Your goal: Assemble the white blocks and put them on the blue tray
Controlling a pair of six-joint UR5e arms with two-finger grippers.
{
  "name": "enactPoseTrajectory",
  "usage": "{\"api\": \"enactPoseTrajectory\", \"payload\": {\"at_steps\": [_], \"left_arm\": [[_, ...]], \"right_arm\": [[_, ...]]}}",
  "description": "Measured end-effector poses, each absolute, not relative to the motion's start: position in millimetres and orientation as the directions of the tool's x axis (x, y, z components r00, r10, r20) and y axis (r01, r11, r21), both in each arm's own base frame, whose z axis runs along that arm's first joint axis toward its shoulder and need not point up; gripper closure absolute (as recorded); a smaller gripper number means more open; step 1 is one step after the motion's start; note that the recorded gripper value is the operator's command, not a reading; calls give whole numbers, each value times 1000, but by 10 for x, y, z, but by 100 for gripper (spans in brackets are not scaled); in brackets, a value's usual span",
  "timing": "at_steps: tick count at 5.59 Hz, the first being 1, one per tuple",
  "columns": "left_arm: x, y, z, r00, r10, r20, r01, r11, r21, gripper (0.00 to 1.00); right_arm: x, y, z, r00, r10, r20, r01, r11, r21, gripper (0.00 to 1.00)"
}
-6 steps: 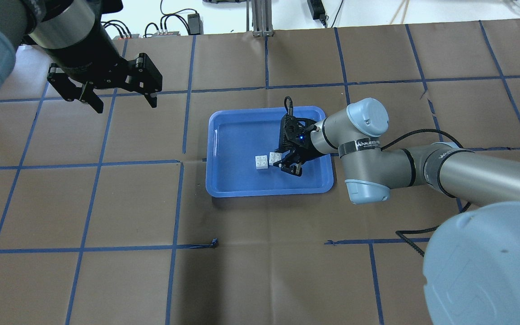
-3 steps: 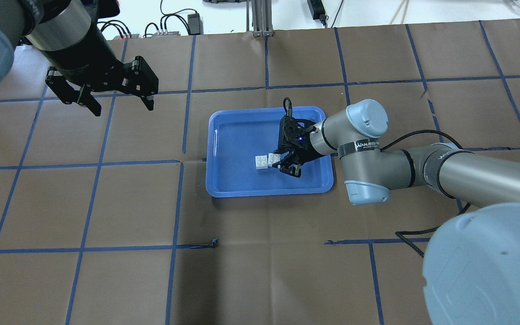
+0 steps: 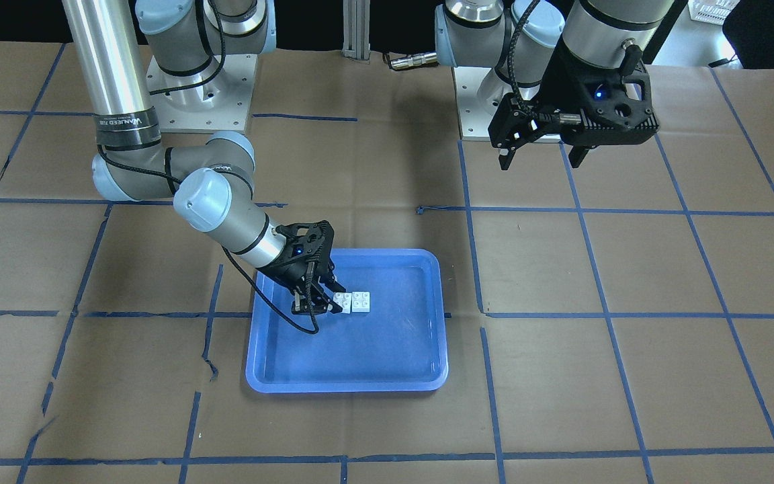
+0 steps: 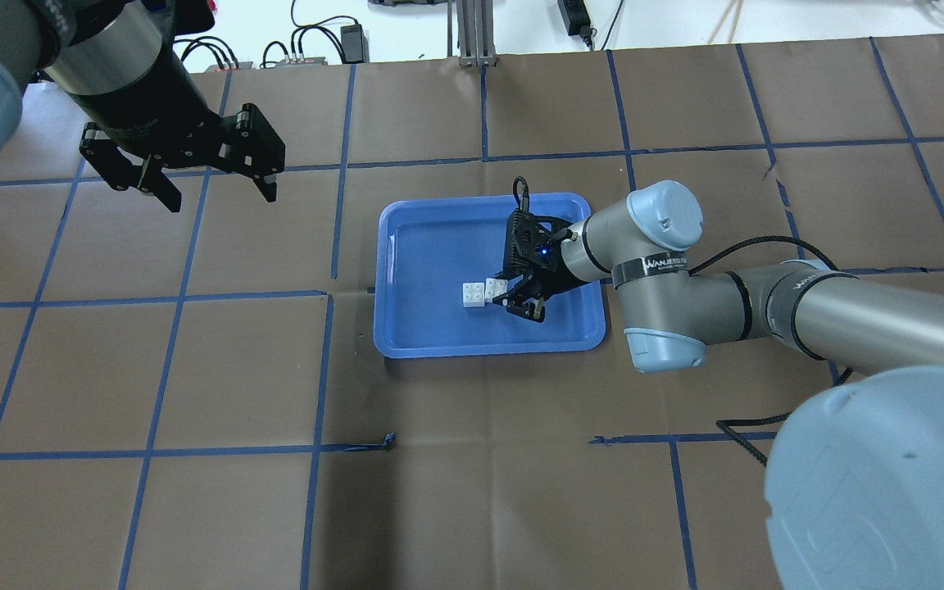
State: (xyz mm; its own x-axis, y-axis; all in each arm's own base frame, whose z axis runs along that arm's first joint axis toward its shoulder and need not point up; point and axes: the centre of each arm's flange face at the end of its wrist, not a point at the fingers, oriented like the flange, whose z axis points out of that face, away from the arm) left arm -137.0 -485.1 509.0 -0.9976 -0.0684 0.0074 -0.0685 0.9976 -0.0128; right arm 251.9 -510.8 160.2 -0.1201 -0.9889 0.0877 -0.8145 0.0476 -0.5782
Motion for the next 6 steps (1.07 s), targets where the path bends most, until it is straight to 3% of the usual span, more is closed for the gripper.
{"api": "enactPoseTrajectory", "payload": {"at_steps": [6], "left_arm": [[-1361, -4822, 5101, -999, -34, 9, -34, 999, -14, 1]], "right_arm": [[2527, -5106, 1594, -112, -990, 87, -815, 41, -578, 80]]}}
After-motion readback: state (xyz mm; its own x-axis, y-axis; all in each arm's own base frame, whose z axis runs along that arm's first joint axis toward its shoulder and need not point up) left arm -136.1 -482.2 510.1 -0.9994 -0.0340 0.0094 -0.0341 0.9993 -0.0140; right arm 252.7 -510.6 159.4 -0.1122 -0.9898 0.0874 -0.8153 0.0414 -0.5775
